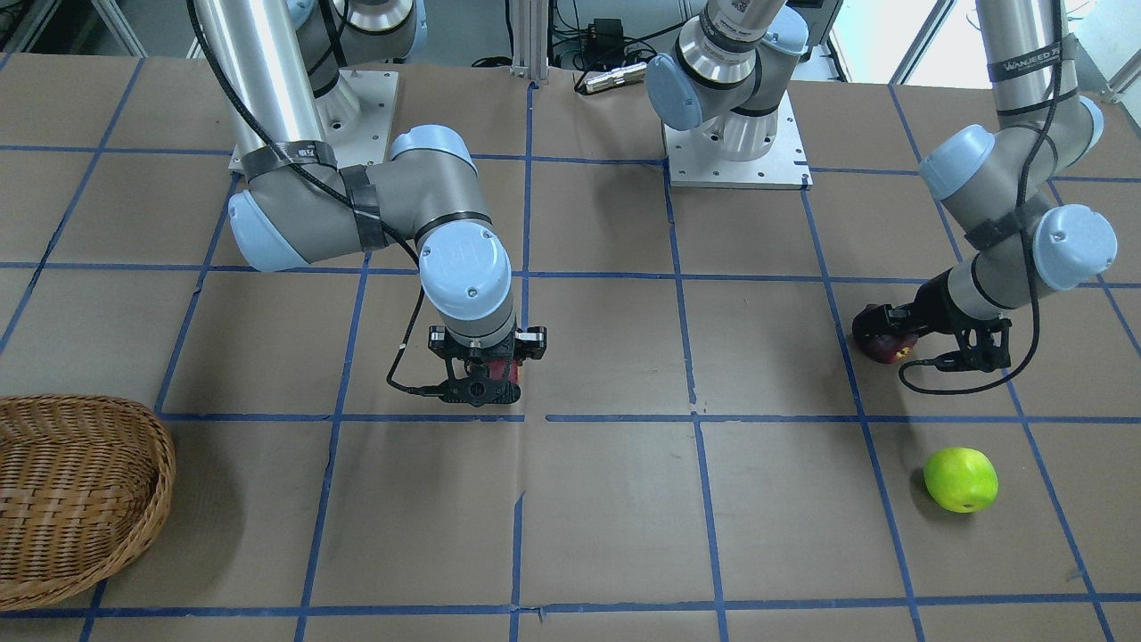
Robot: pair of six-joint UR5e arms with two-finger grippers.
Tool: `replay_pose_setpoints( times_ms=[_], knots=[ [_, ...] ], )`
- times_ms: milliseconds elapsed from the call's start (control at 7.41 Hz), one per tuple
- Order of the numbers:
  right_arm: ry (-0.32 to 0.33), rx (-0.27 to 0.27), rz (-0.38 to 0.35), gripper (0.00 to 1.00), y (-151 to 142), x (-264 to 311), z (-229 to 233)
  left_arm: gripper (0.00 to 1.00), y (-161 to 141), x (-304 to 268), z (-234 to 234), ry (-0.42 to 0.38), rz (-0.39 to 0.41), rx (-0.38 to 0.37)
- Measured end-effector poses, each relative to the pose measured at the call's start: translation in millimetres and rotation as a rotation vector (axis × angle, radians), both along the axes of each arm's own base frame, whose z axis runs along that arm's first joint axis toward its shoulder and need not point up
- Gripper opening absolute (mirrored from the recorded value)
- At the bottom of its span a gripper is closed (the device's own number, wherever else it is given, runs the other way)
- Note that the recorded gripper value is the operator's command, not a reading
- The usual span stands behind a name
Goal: Put all apples into basket
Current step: 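Grasp pinkish-red apple with right gripper while left grasps dark apple, then lift the apple over the basket with right gripper while left lifts dark apple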
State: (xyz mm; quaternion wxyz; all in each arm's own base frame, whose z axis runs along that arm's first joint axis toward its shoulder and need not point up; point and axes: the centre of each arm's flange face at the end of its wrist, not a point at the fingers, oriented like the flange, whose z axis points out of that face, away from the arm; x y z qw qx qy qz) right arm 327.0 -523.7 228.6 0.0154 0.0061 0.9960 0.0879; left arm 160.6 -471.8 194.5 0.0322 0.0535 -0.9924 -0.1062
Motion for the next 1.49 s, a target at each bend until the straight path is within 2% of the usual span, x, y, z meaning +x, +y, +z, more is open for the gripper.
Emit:
replay_pose_setpoints(
  times_ms=[135,270,405,540,810,945,1215,1350,1485],
  knots=[
    [-0.004,-0.032,0.008,0.0,-2,-10,34,0.76,4,-1,-4,0.006,0.001,0.008],
    [0.024,-0.057,0.022,0.0,-9,-39,75,0.2,6,-1,-5,0.009,-0.003,0.012],
    [0.072,-0.076,0.01,0.0,-23,-85,108,0.0,6,-1,-5,0.01,-0.015,0.012],
    [0.109,-0.091,-0.024,0.0,-43,-142,130,0.0,6,-1,-3,0.01,-0.031,0.008],
    [0.146,-0.121,-0.022,0.0,-75,-268,150,0.0,-5,-14,27,-0.026,-0.078,-0.034],
    [0.154,-0.145,-0.014,0.0,-85,-333,150,0.0,-21,-44,52,-0.043,-0.147,-0.064],
    [0.17,-0.185,0.009,0.0,-105,-412,123,0.0,-53,-161,89,-0.007,-0.286,-0.121],
    [0.179,-0.201,0.014,0.0,-116,-428,103,0.0,-54,-230,96,0.028,-0.284,-0.137],
    [0.186,-0.212,0.017,0.0,-126,-437,82,0.0,-48,-290,98,0.055,-0.249,-0.143]
  ],
)
